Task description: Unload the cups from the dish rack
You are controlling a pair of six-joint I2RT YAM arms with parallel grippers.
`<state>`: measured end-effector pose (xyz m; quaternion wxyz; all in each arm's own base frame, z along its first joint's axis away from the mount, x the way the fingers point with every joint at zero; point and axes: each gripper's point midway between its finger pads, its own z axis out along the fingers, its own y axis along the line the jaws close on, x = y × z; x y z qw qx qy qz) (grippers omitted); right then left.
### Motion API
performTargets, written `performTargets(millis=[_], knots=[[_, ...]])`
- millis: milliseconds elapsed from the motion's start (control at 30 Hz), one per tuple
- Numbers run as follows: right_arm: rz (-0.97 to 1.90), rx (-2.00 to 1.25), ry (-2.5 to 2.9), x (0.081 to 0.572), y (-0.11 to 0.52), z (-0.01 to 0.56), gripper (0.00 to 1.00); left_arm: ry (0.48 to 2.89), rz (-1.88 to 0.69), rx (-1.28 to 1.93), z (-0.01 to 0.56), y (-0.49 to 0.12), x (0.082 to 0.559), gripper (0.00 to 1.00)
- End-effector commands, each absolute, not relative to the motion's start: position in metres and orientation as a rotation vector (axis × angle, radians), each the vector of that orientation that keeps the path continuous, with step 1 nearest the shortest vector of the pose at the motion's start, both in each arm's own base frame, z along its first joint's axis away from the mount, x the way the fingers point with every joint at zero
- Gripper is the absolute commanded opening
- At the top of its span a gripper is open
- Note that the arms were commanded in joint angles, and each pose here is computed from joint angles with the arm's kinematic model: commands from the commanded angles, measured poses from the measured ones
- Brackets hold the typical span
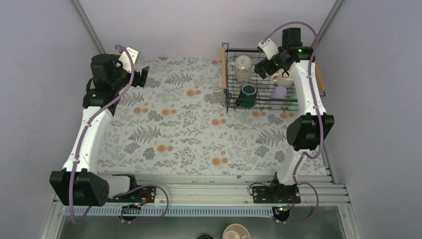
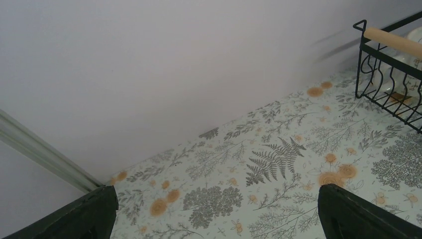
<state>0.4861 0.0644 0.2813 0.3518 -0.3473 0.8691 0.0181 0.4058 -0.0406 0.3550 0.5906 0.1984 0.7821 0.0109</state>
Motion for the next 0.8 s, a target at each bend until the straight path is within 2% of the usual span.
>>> performTargets(millis=[0,233,400,767], knots=[[-0.014,-0.790,2.229,0.489,0.052,0.300,1.00,1.792,0.060,0.455,0.361,-0.037,0.401,1.00],[-0.016,-0.885,2.228,0.485,0.055,0.292,1.00,1.799,0.057,0.453,0.361,-0.037,0.401,1.00],[-0.174,-1.113,2.217,0.483,0.065,0.269,1.00,1.801,0.065,0.467,0.358,-0.037,0.403,1.00],[-0.250,-1.191,2.203,0.527,0.084,0.246,0.98,1.840,0.039,0.467,0.346,-0.039,0.411,1.00]])
